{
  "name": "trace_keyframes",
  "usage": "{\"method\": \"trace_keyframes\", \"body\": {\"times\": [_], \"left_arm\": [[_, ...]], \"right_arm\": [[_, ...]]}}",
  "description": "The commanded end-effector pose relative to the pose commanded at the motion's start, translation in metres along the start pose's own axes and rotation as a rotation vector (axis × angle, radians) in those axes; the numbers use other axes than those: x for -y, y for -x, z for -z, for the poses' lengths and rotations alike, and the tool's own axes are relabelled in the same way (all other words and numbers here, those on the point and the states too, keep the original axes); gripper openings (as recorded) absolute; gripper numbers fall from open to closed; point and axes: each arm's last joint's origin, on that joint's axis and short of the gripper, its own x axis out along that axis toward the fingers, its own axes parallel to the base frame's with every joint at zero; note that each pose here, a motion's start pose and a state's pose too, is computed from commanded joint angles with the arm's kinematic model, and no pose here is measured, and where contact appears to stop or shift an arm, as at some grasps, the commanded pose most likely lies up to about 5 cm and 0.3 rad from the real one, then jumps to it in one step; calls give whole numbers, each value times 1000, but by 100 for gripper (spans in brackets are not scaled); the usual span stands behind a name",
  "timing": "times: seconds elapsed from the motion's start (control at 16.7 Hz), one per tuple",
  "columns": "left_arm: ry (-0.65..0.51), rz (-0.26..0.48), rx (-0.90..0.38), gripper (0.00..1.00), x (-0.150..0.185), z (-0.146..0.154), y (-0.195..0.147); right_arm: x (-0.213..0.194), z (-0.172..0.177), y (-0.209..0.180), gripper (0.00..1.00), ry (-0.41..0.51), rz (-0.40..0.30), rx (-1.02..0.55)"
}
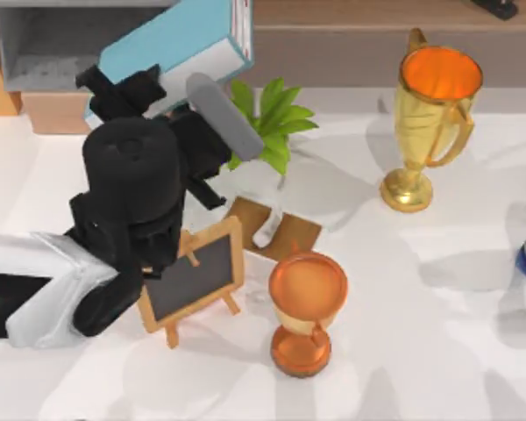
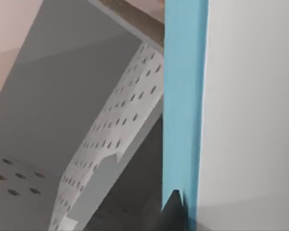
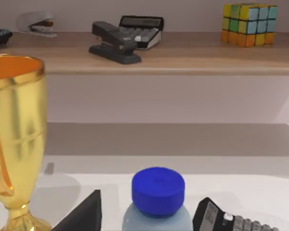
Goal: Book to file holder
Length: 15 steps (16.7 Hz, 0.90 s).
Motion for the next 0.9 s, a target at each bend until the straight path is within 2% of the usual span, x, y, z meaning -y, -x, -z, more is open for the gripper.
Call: {"method": "trace_keyframes", "body": {"times": [0.24,0.42,0.66,0.9], "left_arm": [[-318,102,-47,0,-11,56,-20],[-457,130,-57,0,-29,83,-48],[-541,165,-43,0,-39,101,-76],[-544,168,-42,0,-39,102,-78]], "right_arm": [[0,0,0,100,0,0,0],[0,0,0,100,0,0,0],[0,0,0,100,0,0,0],[0,0,0,100,0,0,0]]}}
